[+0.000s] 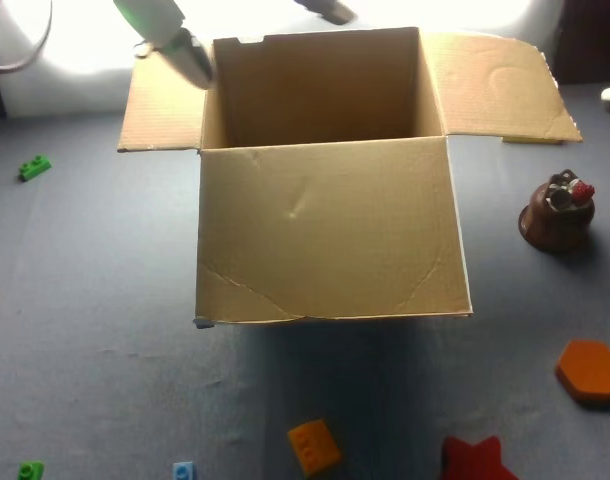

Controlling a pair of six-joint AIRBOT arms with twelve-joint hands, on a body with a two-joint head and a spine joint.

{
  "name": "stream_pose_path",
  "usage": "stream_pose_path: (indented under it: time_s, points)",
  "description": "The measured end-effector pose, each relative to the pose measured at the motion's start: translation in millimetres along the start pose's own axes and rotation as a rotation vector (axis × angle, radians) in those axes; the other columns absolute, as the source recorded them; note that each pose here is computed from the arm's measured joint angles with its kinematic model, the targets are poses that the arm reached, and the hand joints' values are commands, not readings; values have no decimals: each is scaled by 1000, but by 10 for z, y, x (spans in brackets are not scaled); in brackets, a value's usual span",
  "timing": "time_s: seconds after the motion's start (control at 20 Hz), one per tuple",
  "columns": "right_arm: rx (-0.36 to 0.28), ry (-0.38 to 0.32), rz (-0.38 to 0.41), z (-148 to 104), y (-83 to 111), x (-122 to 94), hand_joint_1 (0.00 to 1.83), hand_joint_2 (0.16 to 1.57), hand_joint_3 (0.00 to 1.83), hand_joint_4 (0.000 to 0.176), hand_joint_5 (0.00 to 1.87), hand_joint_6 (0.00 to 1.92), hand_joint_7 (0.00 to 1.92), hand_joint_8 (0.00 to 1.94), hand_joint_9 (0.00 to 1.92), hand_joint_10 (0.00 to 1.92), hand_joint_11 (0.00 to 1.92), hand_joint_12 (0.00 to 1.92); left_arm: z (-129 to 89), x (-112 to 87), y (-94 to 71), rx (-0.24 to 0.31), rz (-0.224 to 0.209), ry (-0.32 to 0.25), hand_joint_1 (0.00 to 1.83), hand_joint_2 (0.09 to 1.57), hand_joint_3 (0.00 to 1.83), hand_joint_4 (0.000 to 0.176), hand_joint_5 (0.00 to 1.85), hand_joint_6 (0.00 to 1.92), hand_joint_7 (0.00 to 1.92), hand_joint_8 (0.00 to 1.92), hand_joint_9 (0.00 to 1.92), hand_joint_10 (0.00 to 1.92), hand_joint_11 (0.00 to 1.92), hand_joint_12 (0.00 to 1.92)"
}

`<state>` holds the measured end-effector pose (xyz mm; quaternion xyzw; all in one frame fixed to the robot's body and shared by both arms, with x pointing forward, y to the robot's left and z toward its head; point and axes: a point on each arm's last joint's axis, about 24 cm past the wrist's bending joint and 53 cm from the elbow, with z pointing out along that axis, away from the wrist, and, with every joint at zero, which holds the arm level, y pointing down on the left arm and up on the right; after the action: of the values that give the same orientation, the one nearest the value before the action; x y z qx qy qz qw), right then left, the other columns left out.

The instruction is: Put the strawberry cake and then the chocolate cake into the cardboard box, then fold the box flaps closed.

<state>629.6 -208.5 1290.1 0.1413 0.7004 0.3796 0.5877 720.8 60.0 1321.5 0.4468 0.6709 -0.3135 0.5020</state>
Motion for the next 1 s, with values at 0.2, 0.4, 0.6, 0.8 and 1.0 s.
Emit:
stream_pose_path:
  time_s: [0.2,0.4,0.6,0.8,1.0]
  points:
    - [105,-36,148,139,-369,-118,1102,1045,0,0,272,11,343,2,340,8,0,940,-359,237,218,-69,-19,21,110,1271,27,0,187,0,299,0,334,0,0,1013]
    - [181,-2,131,348,-654,118,1073,1038,0,0,271,3,315,0,329,0,0,1009,-634,528,333,-115,-39,54,0,1249,0,0,189,11,293,3,319,6,0,967]
    - [224,-7,134,531,-836,219,1145,1043,0,0,269,1,295,4,299,4,0,915,-883,922,458,-161,-83,109,0,1243,0,0,215,8,298,0,306,2,0,892]
    - [228,-21,163,703,-836,317,1073,1057,5,12,222,0,259,1,291,0,0,944,-1135,1192,571,-213,-120,135,0,1236,0,0,220,6,277,2,298,5,0,883]
    - [222,-28,194,874,-802,382,1100,1041,0,7,195,0,276,7,294,2,0,952,-1327,1452,585,-242,-154,166,0,1241,0,0,224,3,273,1,276,0,0,828]
